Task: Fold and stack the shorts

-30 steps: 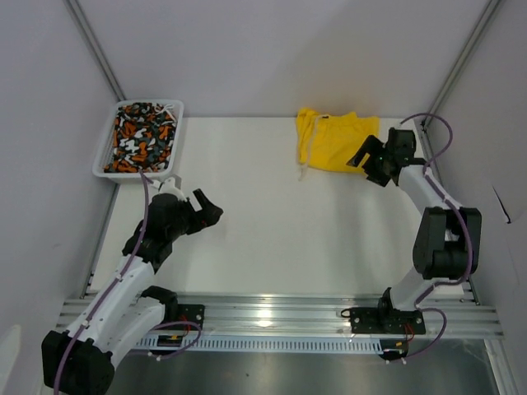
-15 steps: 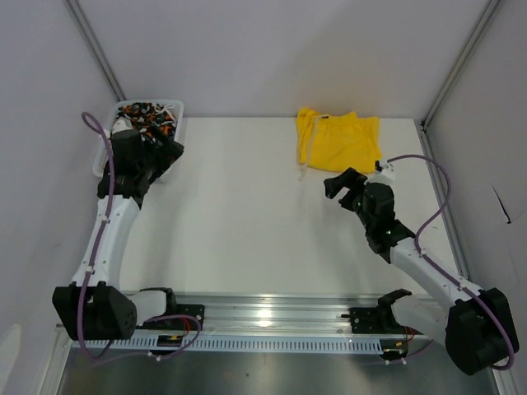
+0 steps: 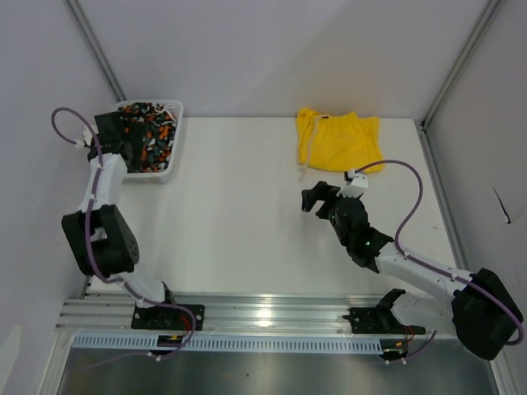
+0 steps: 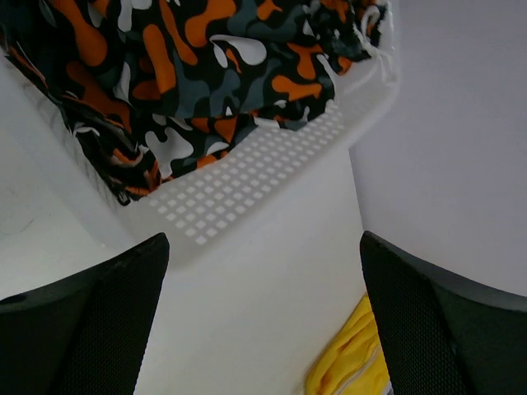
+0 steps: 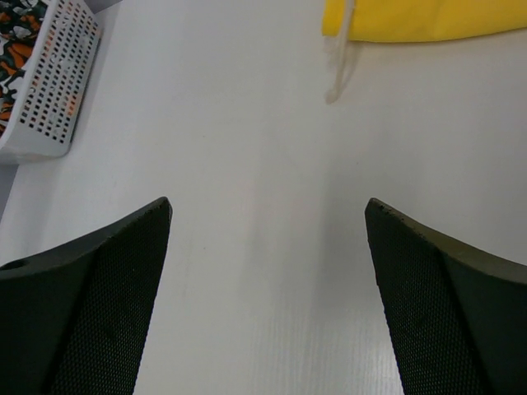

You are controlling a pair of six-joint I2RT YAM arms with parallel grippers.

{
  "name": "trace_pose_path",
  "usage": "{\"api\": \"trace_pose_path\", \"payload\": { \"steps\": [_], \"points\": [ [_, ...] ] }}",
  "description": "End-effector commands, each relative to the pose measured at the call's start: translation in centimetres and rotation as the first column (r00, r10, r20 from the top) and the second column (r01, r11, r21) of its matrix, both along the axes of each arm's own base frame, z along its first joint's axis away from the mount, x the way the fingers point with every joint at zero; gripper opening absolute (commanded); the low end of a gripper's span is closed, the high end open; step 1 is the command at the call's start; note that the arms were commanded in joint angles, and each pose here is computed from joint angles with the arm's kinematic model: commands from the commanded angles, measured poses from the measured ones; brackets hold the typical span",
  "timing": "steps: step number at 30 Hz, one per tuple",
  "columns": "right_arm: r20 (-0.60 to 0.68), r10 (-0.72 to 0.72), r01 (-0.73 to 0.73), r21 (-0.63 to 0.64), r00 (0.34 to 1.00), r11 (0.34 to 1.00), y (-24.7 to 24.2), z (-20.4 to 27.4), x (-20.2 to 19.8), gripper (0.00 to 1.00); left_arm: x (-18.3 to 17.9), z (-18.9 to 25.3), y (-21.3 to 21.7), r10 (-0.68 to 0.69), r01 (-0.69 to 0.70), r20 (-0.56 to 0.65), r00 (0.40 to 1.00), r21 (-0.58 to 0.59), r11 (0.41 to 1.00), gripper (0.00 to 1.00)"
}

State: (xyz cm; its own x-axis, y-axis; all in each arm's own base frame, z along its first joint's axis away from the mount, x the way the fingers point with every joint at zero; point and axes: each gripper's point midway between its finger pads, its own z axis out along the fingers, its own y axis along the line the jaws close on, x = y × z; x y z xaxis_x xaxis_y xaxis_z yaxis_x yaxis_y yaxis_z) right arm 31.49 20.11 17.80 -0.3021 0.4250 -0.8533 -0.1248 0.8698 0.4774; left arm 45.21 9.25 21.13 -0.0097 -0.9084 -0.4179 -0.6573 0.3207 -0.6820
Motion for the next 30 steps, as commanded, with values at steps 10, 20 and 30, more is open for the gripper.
{"api": "trace_pose_path", "payload": {
  "steps": [10, 20, 30],
  "points": [
    [0.048, -0.093, 0.094, -0.009, 0.994, 0.996, -1.1, 0.4, 1.4, 0.99, 10.1, -1.0, 6.9, 0.157, -0.147, -0.128, 0.979, 0.077, 0.986, 0.99],
    [0.013, -0.096, 0.097, -0.048, 0.995, 0.994, -1.0, -0.8, 2.0, 1.0, 14.8, -7.7, 5.7, -0.012, 0.02, -0.145, 0.989, 0.052, 0.998, 0.99],
    [-0.019, -0.094, 0.092, -0.065, 0.995, 0.994, -0.7, -1.8, 2.7, 0.99, 18.7, -13.6, -0.2, -0.216, 0.209, -0.11, 0.97, -0.078, 0.975, 0.95]
  ]
}}
